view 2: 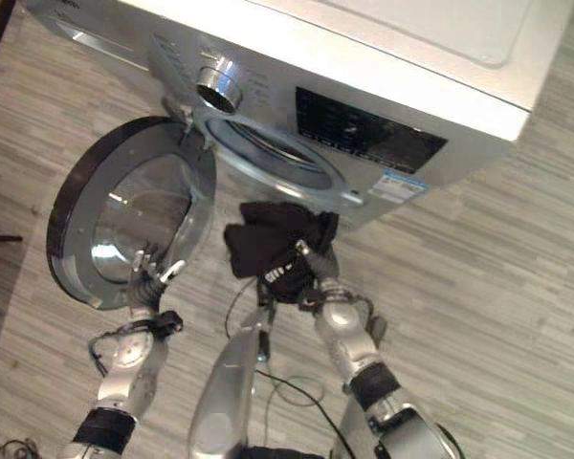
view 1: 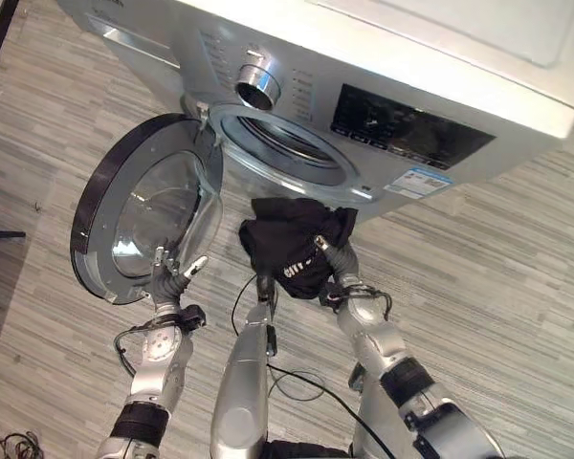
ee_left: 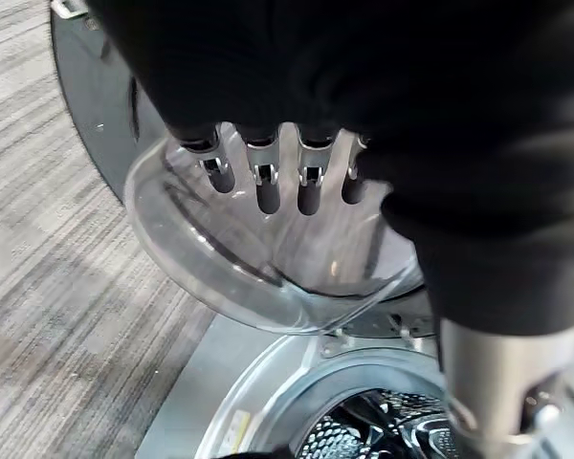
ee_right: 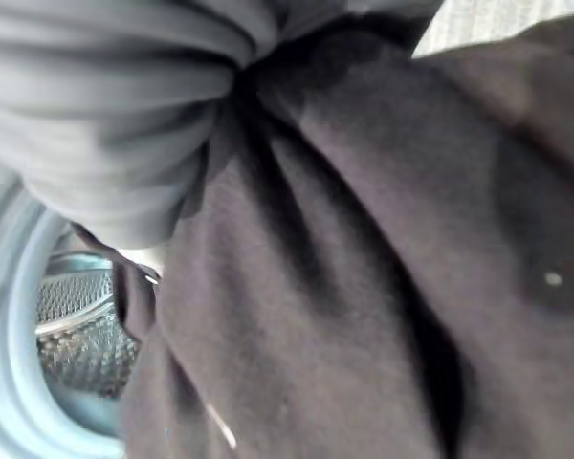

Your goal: Grab the laundry basket,head to the washer,open it,put in the laundry and shut it.

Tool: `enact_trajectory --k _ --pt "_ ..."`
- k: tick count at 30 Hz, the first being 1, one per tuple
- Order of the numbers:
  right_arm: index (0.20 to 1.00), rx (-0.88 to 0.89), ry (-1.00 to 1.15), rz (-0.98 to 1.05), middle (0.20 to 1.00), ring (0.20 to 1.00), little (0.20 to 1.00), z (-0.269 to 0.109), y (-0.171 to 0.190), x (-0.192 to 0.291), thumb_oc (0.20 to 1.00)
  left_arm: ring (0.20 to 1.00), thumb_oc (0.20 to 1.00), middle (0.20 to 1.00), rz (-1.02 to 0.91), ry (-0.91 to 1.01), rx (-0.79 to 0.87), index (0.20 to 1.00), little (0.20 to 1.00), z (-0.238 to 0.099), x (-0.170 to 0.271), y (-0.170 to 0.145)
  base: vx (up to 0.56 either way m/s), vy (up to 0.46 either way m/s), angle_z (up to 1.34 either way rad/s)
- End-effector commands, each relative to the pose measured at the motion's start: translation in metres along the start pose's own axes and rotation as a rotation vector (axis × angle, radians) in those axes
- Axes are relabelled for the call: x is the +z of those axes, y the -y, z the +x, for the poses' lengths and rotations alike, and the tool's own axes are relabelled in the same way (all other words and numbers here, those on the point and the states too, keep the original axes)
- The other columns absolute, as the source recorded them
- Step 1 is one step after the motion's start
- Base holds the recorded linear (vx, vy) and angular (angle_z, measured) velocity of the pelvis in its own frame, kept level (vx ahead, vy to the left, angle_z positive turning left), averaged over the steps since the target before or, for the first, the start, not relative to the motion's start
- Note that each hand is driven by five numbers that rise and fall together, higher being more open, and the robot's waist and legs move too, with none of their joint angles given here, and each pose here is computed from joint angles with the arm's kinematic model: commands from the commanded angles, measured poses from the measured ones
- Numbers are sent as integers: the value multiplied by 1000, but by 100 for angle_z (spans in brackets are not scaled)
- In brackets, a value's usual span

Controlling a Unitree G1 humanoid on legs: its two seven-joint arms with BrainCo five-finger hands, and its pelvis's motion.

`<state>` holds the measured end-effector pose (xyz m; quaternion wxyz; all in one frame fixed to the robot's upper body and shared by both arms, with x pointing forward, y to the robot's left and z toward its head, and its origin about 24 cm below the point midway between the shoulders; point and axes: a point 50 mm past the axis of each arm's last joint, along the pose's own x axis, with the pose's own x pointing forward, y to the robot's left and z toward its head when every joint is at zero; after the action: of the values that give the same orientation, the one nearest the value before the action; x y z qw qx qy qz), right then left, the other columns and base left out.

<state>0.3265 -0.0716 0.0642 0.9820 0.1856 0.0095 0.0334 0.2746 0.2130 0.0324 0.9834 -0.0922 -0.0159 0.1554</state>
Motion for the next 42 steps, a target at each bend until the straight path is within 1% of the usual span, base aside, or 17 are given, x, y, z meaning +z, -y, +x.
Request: enact_trajectory --k 1,4,7,12,14,16,21,22,25,27,30,32,33,35,36,37,42 --pt "200 -72 209 251 200 200 200 15 -9 45 200 1000 1000 1000 -60 103 -19 1000 1000 -4 16 11 -1 81 9" --pt "200 -100 241 289 200 200 200 21 -8 56 200 1000 1000 1000 -66 110 -36 1000 1000 -4 19 15 -4 24 19" --pt "200 -198 369 380 200 200 200 37 6 97 200 1000 1000 1000 -55 104 -111 1000 1000 -6 17 31 -8 25 9" --pt "200 -247 443 432 200 200 200 53 18 134 200 1000 1000 1000 -45 99 -174 1000 1000 -6 16 43 0 1 23" --pt "200 -311 507 504 200 200 200 64 36 171 200 1000 1000 1000 -33 89 -248 1000 1000 -7 15 55 47 -14 19" --pt "200 -325 525 528 200 200 200 65 42 180 200 1000 1000 1000 -38 94 -262 1000 1000 -7 16 57 39 -8 19" --pt "200 -397 630 622 200 200 200 65 77 238 200 1000 1000 1000 -39 124 -328 1000 1000 -7 24 63 47 -8 27" --pt "200 -398 633 622 200 200 200 65 79 240 200 1000 1000 1000 -40 125 -332 1000 1000 -7 25 65 41 -11 28" --pt "200 -406 762 647 200 200 200 50 98 288 200 1000 1000 1000 -42 148 -364 1000 1000 -6 32 66 51 -23 27" --pt "200 -420 822 607 200 200 200 40 107 313 200 1000 1000 1000 -30 147 -375 1000 1000 -7 31 64 55 -12 25" --pt "200 -414 879 568 200 200 200 29 109 341 200 1000 1000 1000 -26 140 -380 1000 1000 -7 30 63 46 1 20" --pt "200 -317 996 569 200 200 200 13 96 373 200 1000 1000 1000 -36 134 -365 1000 1000 -6 30 59 65 13 10" --pt "200 -159 1166 570 200 200 200 -13 73 406 200 1000 1000 1000 -45 124 -356 1000 1000 -8 28 56 74 10 3" --pt "200 -74 1277 565 200 200 200 -30 59 416 200 1000 1000 1000 -42 105 -356 1000 1000 -9 23 56 46 1 -4" --pt "244 -76 1279 564 244 244 244 -30 59 415 244 1000 1000 1000 -43 104 -355 1000 1000 -9 23 56 23 -10 -4" --pt "1000 -86 1266 597 1000 1000 1000 -27 60 409 1000 1000 1000 1000 -33 98 -348 1000 1000 -9 22 55 0 0 0" --pt "1000 -89 1160 713 1000 1000 1000 -7 72 387 1000 1000 1000 1000 -44 92 -355 1000 1000 -9 23 54 0 0 0"
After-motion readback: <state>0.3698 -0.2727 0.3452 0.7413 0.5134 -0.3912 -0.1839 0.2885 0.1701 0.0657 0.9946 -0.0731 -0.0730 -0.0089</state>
